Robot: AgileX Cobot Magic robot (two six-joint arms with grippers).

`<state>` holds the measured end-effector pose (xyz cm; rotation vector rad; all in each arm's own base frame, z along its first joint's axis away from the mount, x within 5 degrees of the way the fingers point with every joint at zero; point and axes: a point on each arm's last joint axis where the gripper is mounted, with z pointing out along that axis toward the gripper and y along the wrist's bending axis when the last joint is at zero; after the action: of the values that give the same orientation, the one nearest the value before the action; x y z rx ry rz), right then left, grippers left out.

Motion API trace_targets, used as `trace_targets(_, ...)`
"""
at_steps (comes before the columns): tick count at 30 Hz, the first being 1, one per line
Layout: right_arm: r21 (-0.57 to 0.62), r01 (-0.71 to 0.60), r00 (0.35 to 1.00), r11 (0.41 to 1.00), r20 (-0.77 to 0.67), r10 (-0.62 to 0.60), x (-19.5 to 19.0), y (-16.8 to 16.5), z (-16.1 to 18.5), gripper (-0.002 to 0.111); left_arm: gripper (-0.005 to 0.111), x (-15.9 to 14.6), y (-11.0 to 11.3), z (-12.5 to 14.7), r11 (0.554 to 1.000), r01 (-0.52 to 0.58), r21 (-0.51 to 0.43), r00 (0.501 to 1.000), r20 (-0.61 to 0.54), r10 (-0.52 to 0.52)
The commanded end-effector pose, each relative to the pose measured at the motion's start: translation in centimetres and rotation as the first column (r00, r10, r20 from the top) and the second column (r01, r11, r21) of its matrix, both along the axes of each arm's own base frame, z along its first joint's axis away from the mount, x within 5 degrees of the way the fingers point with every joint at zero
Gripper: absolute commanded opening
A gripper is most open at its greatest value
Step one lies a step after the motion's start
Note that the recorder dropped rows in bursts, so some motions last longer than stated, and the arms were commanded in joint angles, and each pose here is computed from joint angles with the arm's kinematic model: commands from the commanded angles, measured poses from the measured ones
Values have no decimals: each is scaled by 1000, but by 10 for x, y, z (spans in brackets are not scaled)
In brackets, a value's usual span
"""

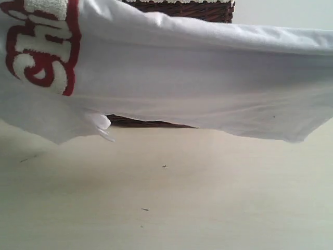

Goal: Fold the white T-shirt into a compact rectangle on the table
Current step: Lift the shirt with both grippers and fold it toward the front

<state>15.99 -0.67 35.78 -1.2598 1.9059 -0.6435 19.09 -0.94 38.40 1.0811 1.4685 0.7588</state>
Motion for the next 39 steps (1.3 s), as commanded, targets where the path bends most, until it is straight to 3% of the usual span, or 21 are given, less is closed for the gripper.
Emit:
trace_targets(1,96,-28,998,995,54,23,-34,9,13,0,0,-42,-4,23,995,39,-91,995,94,-30)
trace_targets(5,151,-79,995,985,71,69,-76,19,19,0,0,-92,-12,30,985,121,-119,989,100,-109)
trace_targets(12,204,-108,993,973,-17,114,-116,28,11,0,0,-139,-25,14,944,210,-256,970,-71,-234)
trace_targets(17,280,-47,998,959,-28,57,-128,29,9,0,0,-158,-29,-1,914,194,-356,946,-179,-270)
trace_targets(23,347,-16,999,938,44,1,-151,30,11,0,0,-197,-31,-11,877,179,-446,947,-164,-276)
trace_targets(26,407,13,997,914,66,-43,-163,31,5,0,0,-215,-31,-22,847,114,-520,934,-234,-269)
trace_targets(30,414,51,999,909,-19,-47,-159,31,-32,0,0,-215,-25,-33,802,-31,-596,939,-293,-182)
trace_targets(33,313,55,990,948,-139,-12,-146,27,-69,0,0,-196,-24,-60,789,-93,-607,918,-359,-169)
trace_targets(36,188,29,977,982,-212,12,-140,21,-95,0,0,-176,-21,-89,805,-116,-581,915,-378,-141)
trace_targets(39,155,28,986,988,-165,-2,-132,17,-103,0,0,-162,-18,-106,842,-92,-532,935,-337,-111)
